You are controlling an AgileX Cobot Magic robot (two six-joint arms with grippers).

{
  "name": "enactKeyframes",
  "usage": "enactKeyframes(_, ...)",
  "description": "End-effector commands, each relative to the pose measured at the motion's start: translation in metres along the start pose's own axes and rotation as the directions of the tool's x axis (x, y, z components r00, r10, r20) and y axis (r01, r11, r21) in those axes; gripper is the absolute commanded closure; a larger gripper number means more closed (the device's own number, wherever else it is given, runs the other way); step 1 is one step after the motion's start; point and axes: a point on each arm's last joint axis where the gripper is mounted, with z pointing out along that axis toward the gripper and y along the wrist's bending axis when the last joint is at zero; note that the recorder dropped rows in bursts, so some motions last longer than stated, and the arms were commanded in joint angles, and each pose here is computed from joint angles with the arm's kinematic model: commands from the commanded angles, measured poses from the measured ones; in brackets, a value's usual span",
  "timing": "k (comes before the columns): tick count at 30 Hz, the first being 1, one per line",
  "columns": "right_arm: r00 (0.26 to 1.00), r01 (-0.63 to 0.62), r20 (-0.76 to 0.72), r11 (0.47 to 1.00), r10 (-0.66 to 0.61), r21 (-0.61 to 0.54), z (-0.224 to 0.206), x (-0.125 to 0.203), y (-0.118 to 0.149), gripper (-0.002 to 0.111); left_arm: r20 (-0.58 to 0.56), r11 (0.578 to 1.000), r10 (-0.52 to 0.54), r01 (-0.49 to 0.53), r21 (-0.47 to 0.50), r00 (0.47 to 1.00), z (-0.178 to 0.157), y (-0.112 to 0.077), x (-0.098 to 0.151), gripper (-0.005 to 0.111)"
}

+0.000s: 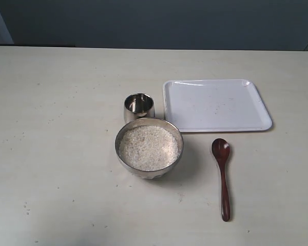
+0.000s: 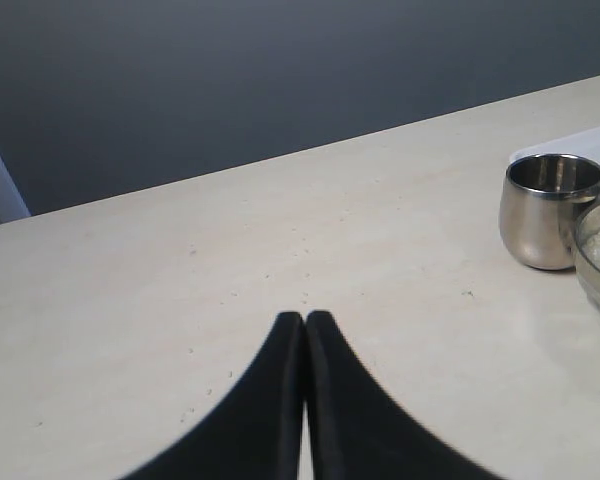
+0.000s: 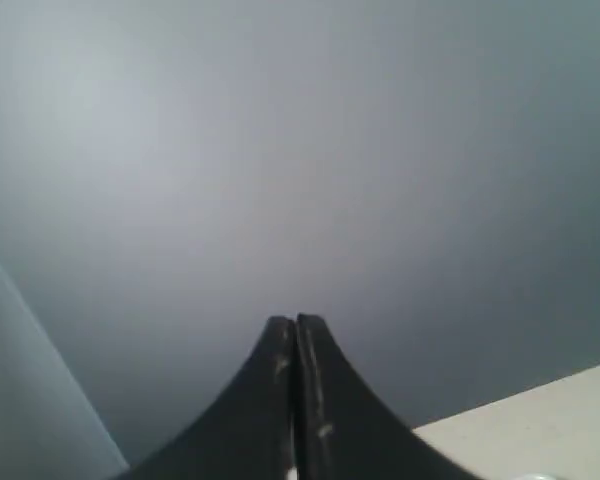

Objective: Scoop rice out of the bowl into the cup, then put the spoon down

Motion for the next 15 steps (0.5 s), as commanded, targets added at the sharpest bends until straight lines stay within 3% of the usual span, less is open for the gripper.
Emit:
enactKeyframes(1, 0.938, 0.207, -0.275, 0.977, -0.212, -0.045, 0.026, -0.026, 0.018, 0.109, 0.02, 1.0, -0.005, 0.005, -0.002, 1.0, -0.001, 0.0, -0.002, 0.106)
enactKeyframes(4, 0.857, 0.245, -0.458, 0.969, -0.236, -0.041, 0.052, -0.031, 0.011, 0.109, 0.02, 1.0, -0.005, 0.005, -0.002, 1.0, -0.001, 0.0, -0.002, 0.106)
enactKeyframes(7, 0.773, 0.17, -0.619, 0.985, -0.138, -0.007, 0.076, -0.029, 0.002, 0.109, 0.02, 1.0, -0.005, 0.005, -0.002, 1.0, -0.001, 0.0, -0.002, 0.106)
enactKeyframes(12, 0.412, 0.033, -0.911, 0.999, 0.012, 0.028, 0.109, 0.009, -0.022, 0.109, 0.02, 1.0, -0.005, 0.005, -0.002, 1.0, -0.001, 0.0, -0.002, 0.106)
enactKeyframes(15, 0.27, 0.029, -0.962, 0.998, 0.043, 0.052, 0.121, 0.034, -0.034, 0.109, 0.02, 1.0, -0.005, 0.005, -0.002, 1.0, -0.001, 0.0, -0.002, 0.106)
